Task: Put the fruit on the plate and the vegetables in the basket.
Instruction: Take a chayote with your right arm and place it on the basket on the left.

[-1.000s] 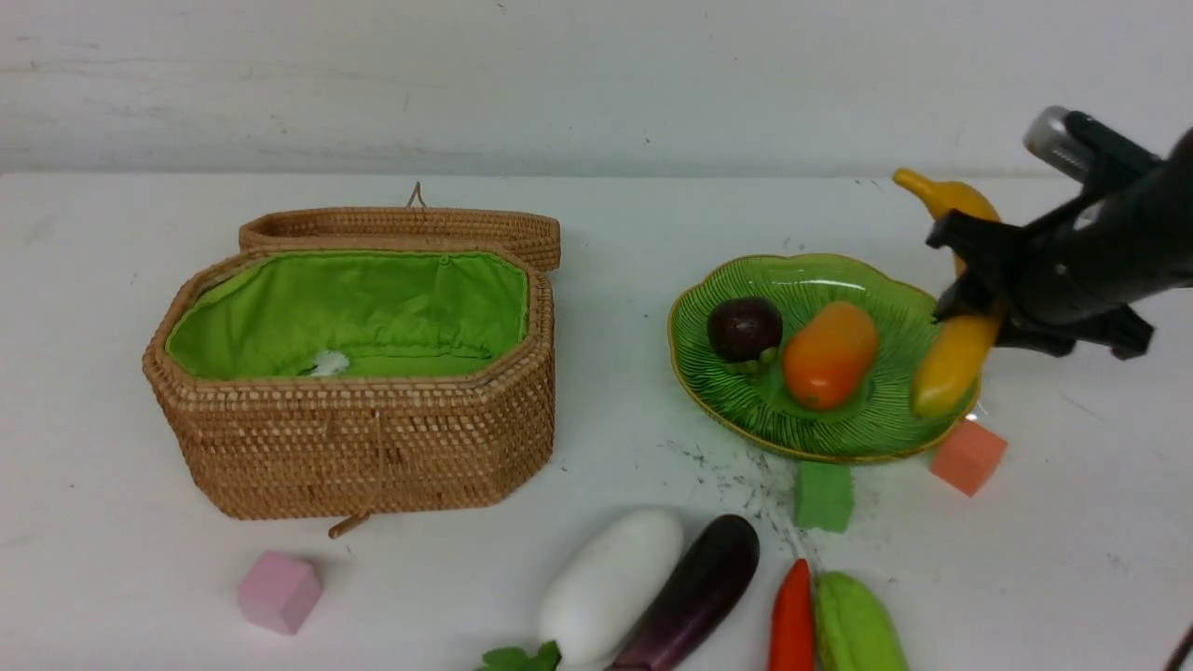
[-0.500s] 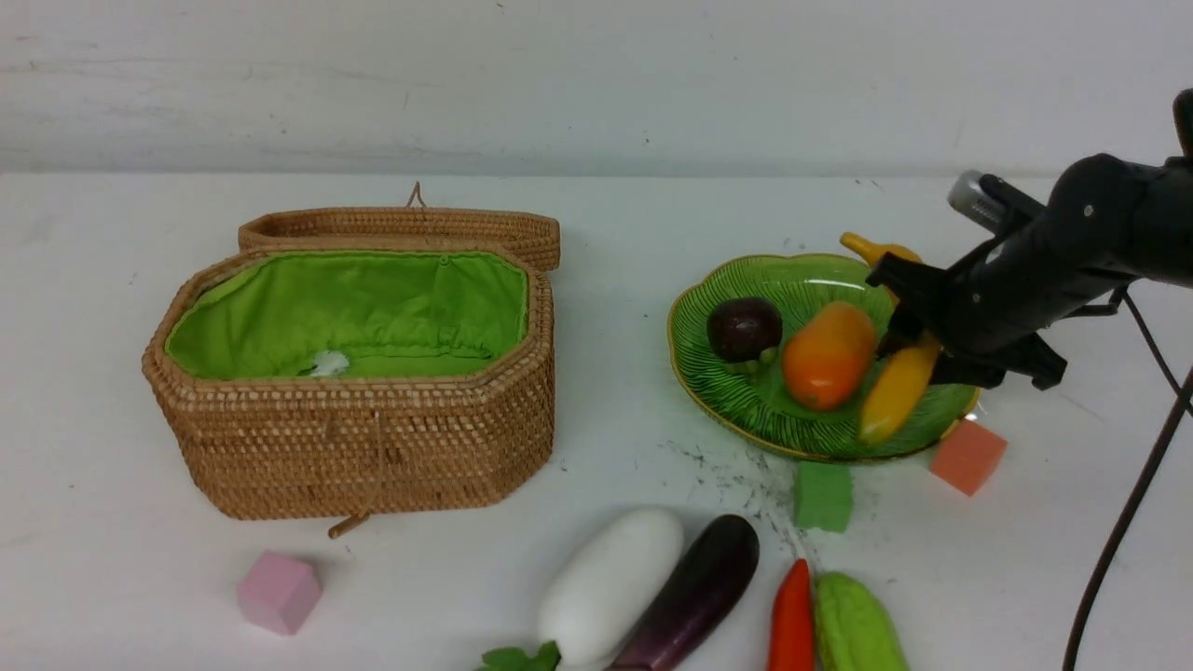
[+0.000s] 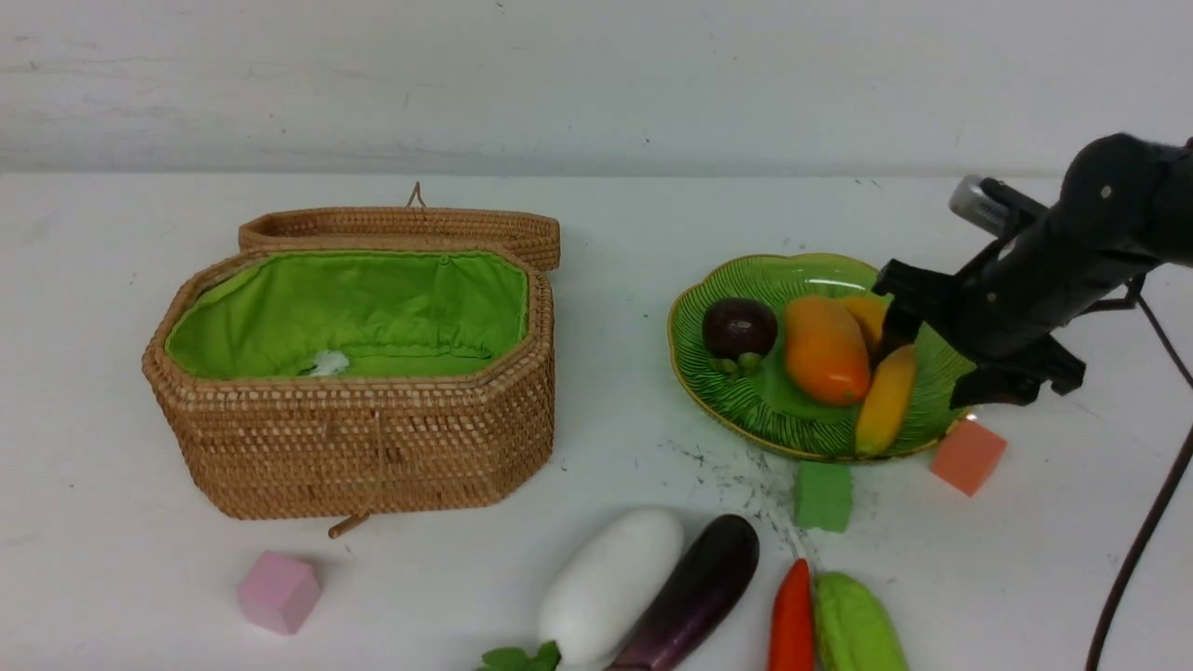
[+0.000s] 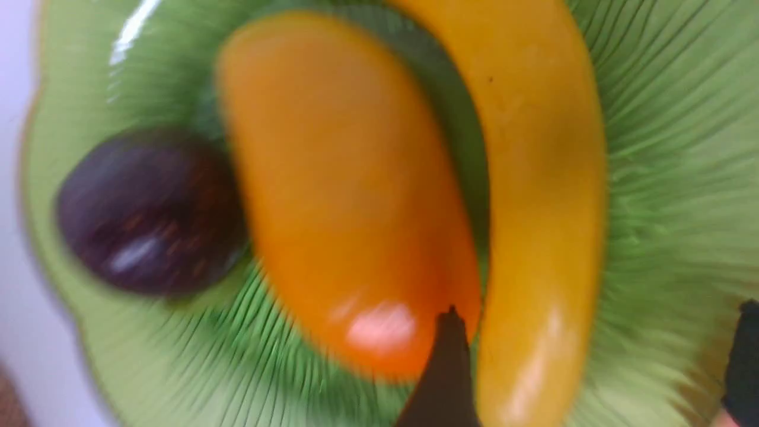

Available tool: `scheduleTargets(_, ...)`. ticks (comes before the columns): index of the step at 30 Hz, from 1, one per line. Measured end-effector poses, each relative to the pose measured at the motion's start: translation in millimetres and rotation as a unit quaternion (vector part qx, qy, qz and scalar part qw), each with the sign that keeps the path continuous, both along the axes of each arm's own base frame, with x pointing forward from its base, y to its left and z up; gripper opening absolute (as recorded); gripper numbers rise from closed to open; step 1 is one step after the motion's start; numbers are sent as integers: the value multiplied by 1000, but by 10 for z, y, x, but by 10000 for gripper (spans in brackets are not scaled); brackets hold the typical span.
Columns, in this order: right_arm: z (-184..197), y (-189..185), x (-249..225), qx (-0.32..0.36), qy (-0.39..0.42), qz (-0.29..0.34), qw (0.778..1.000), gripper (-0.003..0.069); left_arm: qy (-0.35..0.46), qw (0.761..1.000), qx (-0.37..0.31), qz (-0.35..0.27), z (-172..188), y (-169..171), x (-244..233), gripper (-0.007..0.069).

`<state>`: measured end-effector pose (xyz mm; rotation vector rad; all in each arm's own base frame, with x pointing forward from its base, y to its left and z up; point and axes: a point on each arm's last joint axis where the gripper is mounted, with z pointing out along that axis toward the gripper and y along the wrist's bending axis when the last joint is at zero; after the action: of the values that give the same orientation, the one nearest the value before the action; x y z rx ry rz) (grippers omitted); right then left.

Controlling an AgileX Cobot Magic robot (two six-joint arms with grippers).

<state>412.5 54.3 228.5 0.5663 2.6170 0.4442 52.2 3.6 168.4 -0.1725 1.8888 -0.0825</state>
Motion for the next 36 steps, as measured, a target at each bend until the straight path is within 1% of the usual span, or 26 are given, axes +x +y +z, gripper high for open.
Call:
scheduleTargets(3, 329, -28, -147, -18, -21, 19, 999, 570, 0, 1000, 0, 0, 0, 0, 0, 239)
scheduleTargets(6, 748, -53, -387, -33, -49, 33, 998, 566, 0, 1000, 0, 0, 0, 0, 0, 239)
scheduleTargets(7, 803, -51, -422, -33, -53, 34, 997, 566, 0, 1000, 0, 0, 0, 0, 0, 239)
scheduleTargets(8, 976, -30, -579, -32, -69, 40, 996, 566, 0, 1000, 0, 0, 0, 0, 0, 239)
scheduleTargets(10, 1115, 37, -802, -31, -83, 54, 995, 566, 0, 1000, 0, 0, 0, 0, 0, 239)
scheduleTargets(11, 1098, 36, -805, -31, -80, 54, 995, 566, 0, 1000, 0, 0, 0, 0, 0, 239)
scheduleTargets(13, 1151, 171, -1085, -31, -87, 85, 992, 566, 0, 1000, 0, 0, 0, 0, 0, 239)
scheduleTargets(15, 1070, 328, -1343, -41, -77, 139, 987, 566, 0, 1000, 0, 0, 0, 0, 0, 239)
scheduleTargets(16, 1046, 358, -1388, -42, -72, 149, 985, 566, 0, 1000, 0, 0, 0, 0, 0, 239)
scheduleTargets(17, 936, 453, -1548, -55, -51, 197, 978, 566, 0, 1000, 0, 0, 0, 0, 0, 239)
scheduleTargets(18, 860, 517, -1637, -62, -33, 226, 972, 566, 0, 1000, 0, 0, 0, 0, 0, 239)
scheduleTargets(19, 860, 532, -1643, -63, -34, 230, 970, 566, 0, 1000, 0, 0, 0, 0, 0, 239)
scheduleTargets(20, 724, 626, -1769, -71, -1, 268, 961, 566, 0, 1000, 0, 0, 0, 0, 0, 239)
scheduleTargets(21, 635, 663, -1827, -75, 21, 285, 955, 566, 0, 1000, 0, 0, 0, 0, 0, 239)
scheduleTargets(23, 533, 703, -1889, -82, 41, 302, 949, 566, 0, 1000, 0, 0, 0, 0, 0, 239)
scheduleTargets(27, 297, 707, -1917, -93, 71, 308, 944, 566, 0, 1000, 0, 0, 0, 0, 0, 239)
scheduleTargets(33, -3, 782, -1797, -84, 85, 298, 947, 566, 0, 1000, 0, 0, 0, 0, 0, 239)
scheduleTargets(36, -172, 831, -1715, -89, 96, 308, 943, 566, 0, 1000, 0, 0, 0, 0, 0, 239)
